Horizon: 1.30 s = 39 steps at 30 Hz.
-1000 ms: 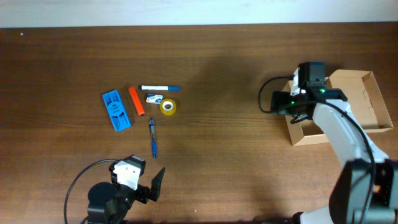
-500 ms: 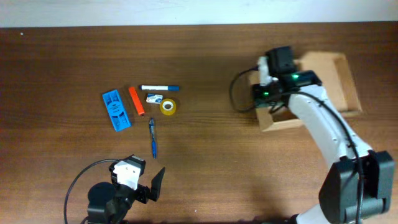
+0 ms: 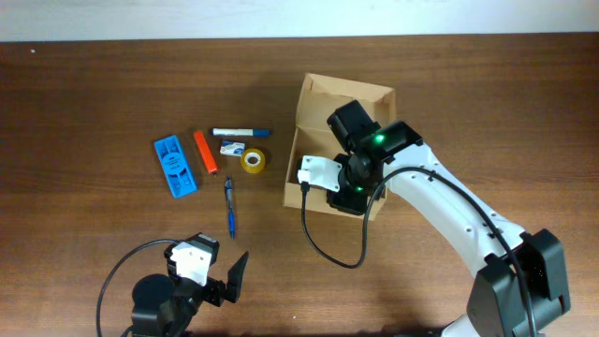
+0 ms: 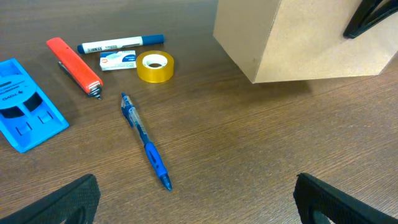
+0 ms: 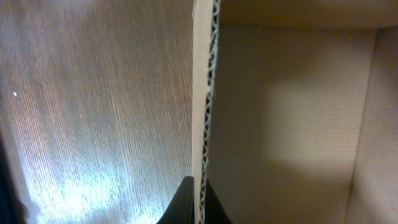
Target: Pack container
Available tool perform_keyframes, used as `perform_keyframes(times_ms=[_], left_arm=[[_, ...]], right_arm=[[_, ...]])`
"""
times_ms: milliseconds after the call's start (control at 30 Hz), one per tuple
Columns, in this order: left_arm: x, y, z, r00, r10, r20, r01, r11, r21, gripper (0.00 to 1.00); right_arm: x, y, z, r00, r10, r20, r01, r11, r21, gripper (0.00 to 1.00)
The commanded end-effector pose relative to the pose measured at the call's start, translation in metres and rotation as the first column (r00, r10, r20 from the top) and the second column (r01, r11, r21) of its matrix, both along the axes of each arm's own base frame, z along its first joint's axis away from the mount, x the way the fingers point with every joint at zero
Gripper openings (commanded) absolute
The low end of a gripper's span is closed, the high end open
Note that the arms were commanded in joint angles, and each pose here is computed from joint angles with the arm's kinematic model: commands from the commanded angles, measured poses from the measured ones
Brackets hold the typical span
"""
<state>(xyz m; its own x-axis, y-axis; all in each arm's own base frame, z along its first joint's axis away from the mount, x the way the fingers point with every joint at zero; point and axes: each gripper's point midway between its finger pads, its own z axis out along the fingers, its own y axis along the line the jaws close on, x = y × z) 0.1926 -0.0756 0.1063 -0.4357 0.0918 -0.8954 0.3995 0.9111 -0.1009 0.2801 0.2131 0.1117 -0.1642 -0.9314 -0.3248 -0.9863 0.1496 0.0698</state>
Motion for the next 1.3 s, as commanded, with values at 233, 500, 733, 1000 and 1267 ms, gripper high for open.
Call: perform_keyframes(times_ms=[233,500,733,1000,1267], left_arm=[[0.000,0.000,0.001,1.000,0.002,0.005,-0.002,1.000,-0.006,0.99],[0.000,0.000,0.001,1.000,0.002,0.005,-0.002,1.000,-0.006,0.99],[0.000,0.000,0.001,1.000,0.002,0.005,-0.002,1.000,-0.006,0.99],[0.000,0.000,0.001,1.000,0.002,0.005,-0.002,1.000,-0.006,0.99],[0.000,0.000,0.001,1.000,0.002,0.004,-0.002,1.000,-0.006,0.99]], right_arm=[[-0.002,0.007,0.003,0.972,0.223,0.068,-0.226,0.974,0.024,0.04],[0.007,0.011,-0.011,0.979,0.198,0.057,-0.200,0.980,0.021,0.04],[0.006,0.011,-0.010,0.992,0.123,0.026,-0.123,0.992,0.022,0.99],[-0.012,0.022,0.066,0.978,-0.210,0.014,0.205,0.964,0.172,0.99],[-0.065,-0.011,0.142,0.896,-0.442,-0.045,0.436,0.855,0.279,0.99]])
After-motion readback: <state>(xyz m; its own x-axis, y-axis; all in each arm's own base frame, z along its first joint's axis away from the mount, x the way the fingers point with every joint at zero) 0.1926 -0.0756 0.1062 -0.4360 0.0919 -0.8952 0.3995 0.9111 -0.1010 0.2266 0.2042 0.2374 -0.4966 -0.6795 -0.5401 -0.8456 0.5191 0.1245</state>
